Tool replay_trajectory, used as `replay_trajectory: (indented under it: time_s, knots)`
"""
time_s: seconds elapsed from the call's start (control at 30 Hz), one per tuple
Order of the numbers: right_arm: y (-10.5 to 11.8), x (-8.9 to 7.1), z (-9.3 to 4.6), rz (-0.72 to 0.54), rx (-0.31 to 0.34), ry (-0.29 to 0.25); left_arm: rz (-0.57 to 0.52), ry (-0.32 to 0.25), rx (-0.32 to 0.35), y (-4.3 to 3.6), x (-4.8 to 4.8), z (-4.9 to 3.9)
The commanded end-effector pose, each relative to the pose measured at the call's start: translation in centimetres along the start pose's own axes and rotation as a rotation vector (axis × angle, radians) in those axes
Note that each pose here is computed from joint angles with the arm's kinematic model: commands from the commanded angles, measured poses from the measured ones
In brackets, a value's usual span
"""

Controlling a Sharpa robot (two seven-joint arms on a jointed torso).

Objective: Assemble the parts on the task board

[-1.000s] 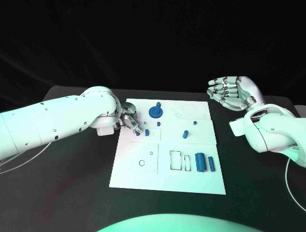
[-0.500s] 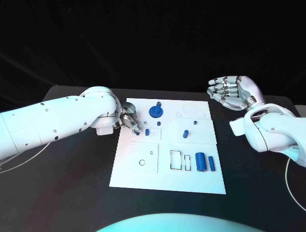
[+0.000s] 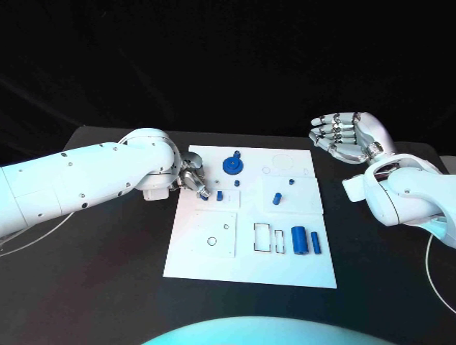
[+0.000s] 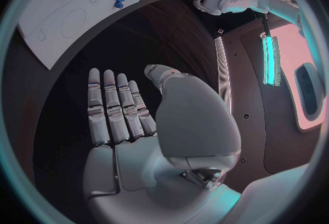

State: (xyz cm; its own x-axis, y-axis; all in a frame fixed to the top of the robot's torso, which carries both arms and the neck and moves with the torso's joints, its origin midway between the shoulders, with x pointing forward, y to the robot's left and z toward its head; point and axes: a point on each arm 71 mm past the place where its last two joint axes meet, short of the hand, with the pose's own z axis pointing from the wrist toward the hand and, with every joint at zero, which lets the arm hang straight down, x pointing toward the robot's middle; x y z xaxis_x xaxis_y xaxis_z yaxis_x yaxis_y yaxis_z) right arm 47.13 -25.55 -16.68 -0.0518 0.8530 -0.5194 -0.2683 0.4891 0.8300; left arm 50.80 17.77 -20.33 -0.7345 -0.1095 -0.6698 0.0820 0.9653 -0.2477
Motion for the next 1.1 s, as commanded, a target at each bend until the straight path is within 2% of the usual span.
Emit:
replay_trajectory:
  time_s: [0.03, 0.5, 1.1]
  knots:
    - [0.15, 0.1, 0.02, -0.001, -0.013, 0.004, 0.024, 0.058, 0.006, -0.3, 1.18, 0.28]
    - [0.17, 0.11, 0.01, 0.0, -0.013, 0.003, 0.017, 0.074, 0.017, -0.72, 1.36, 0.3]
    - [0.25, 0.04, 0.0, 0.0, -0.015, 0.004, 0.008, 0.074, 0.001, -0.38, 1.12, 0.55]
